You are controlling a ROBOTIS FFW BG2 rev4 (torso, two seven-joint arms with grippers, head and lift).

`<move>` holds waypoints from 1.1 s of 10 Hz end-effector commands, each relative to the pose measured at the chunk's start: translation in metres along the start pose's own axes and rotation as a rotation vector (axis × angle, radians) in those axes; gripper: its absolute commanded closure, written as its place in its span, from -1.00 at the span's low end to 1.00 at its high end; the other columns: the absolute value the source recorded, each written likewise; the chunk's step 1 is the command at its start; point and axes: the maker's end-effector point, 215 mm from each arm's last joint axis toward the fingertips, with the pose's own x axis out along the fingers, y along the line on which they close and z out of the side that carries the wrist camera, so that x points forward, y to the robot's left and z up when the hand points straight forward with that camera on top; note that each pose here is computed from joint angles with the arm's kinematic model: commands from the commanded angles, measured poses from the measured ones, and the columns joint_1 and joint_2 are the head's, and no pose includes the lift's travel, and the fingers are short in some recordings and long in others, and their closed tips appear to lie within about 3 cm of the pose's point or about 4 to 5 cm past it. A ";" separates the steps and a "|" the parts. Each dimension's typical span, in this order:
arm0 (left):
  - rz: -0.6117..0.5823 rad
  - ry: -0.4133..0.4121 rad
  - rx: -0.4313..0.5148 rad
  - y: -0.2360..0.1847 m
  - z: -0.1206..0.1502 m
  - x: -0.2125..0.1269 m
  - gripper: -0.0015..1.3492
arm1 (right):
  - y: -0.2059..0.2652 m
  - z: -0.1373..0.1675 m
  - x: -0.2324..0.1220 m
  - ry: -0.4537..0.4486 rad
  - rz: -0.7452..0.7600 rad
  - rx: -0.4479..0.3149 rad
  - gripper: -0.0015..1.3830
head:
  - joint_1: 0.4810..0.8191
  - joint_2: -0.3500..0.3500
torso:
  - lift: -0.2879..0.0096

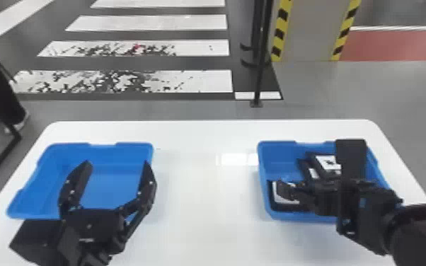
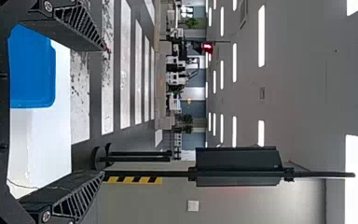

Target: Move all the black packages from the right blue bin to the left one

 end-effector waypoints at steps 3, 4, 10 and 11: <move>0.002 -0.009 0.001 0.001 0.002 0.000 -0.86 | 0.016 -0.016 0.006 0.047 0.039 0.009 -0.73 | 0.27 0.20 | 0.05; 0.002 -0.011 0.001 0.001 0.003 0.000 -0.86 | 0.013 -0.018 0.007 0.051 0.032 0.006 -0.61 | 0.27 0.21 | 0.05; -0.001 -0.011 0.002 0.000 0.001 -0.001 -0.86 | 0.009 -0.041 0.017 0.130 0.028 0.020 -0.56 | 0.27 0.19 | 0.05; 0.000 -0.011 0.003 0.001 0.000 -0.001 -0.86 | 0.009 -0.045 0.017 0.147 0.030 0.023 -0.51 | 0.27 0.20 | 0.05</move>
